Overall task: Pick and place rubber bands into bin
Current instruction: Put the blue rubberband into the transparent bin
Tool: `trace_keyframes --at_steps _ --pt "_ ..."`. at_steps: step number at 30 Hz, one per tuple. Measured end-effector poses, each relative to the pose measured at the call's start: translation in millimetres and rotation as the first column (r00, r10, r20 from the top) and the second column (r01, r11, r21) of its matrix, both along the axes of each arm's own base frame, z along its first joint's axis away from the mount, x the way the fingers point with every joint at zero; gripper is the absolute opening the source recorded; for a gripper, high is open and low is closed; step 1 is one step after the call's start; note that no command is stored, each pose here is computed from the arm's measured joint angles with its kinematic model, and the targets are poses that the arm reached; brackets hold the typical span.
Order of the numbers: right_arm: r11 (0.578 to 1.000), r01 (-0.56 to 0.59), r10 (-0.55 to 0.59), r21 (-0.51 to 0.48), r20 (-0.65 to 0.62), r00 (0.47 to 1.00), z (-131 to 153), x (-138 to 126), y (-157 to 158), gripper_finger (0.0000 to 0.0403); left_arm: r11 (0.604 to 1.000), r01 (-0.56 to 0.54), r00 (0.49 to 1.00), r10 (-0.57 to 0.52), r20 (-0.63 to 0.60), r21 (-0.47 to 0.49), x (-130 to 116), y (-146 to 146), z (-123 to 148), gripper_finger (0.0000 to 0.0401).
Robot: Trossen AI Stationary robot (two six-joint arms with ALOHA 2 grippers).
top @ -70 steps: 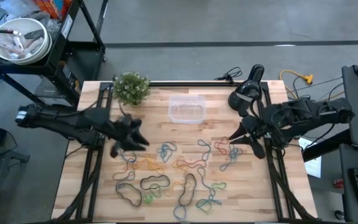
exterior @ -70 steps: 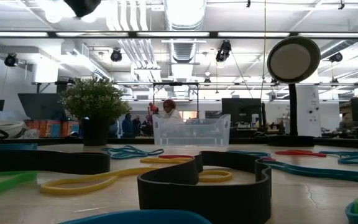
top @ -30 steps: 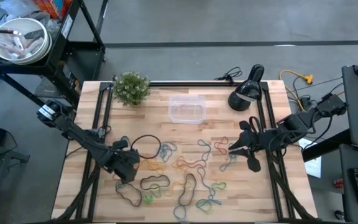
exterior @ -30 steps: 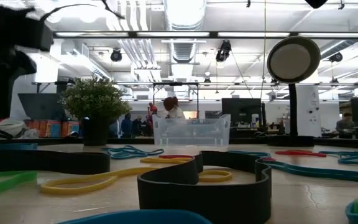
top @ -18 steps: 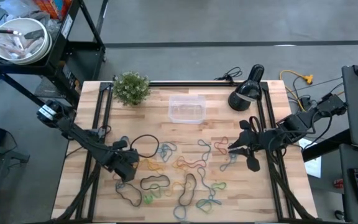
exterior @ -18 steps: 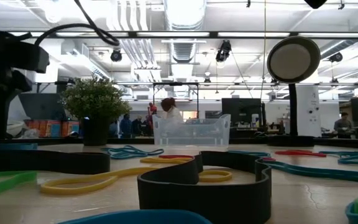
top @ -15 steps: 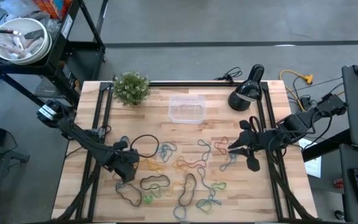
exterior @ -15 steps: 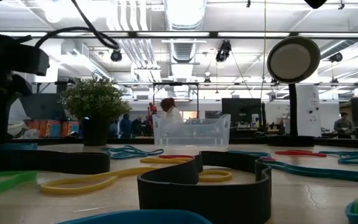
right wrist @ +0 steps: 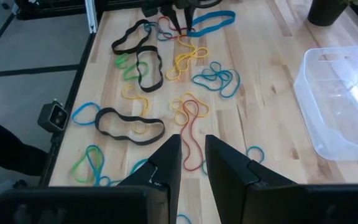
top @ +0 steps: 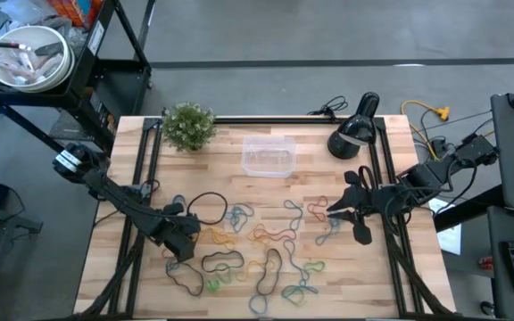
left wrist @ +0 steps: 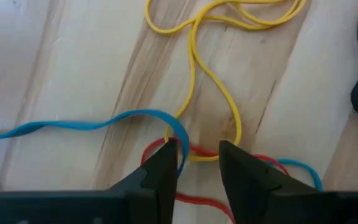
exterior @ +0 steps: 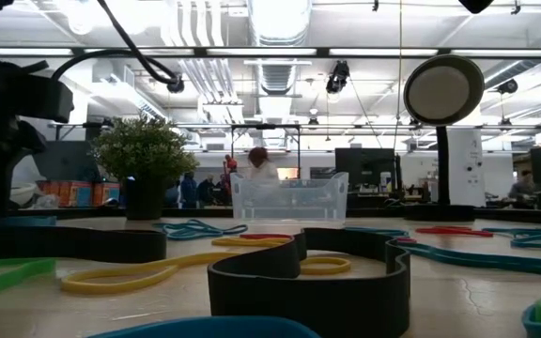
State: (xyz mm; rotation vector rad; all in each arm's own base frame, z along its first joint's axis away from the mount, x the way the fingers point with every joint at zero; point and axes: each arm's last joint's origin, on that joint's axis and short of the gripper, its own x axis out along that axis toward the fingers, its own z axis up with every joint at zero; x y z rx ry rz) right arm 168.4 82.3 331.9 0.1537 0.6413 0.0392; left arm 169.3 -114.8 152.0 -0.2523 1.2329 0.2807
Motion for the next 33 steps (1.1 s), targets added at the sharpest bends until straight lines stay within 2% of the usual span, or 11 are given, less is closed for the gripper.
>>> trace_keyframes --at_steps 7,14,22,26,30,33 --pt "1.000 0.000 0.000 -0.001 -0.001 1.000 -0.1 0.0 0.0 0.0068 1.000 -0.001 1.000 0.001 0.000 0.001 0.0 0.0 -0.1 0.0009" --pt "1.000 0.000 0.000 -0.001 -0.002 1.000 -0.2 -0.2 0.0 0.0068 1.000 0.000 0.999 0.001 0.035 -0.025 6.6 -4.8 10.7 0.0001" --pt "1.000 -0.001 0.001 -0.002 -0.003 1.000 -0.2 -0.3 0.1 0.0068 0.995 0.063 0.976 -0.046 0.215 -0.073 21.5 -14.3 62.4 0.0000" --pt "1.000 -0.004 0.004 -0.005 -0.003 1.000 -0.3 -0.3 0.1 0.0068 0.997 0.073 0.921 -0.056 0.385 -0.030 26.9 -12.0 98.3 0.0000" --pt "1.000 -0.003 0.003 -0.005 -0.002 1.000 -0.2 -0.2 0.0 0.0068 0.999 0.031 0.816 -0.048 0.577 0.040 31.6 -2.0 130.8 0.0000" --pt "1.000 -0.003 0.003 -0.005 -0.002 1.000 -0.2 -0.2 0.0 0.0068 0.994 -0.009 0.752 -0.068 0.656 0.112 37.8 10.3 146.4 0.0000"
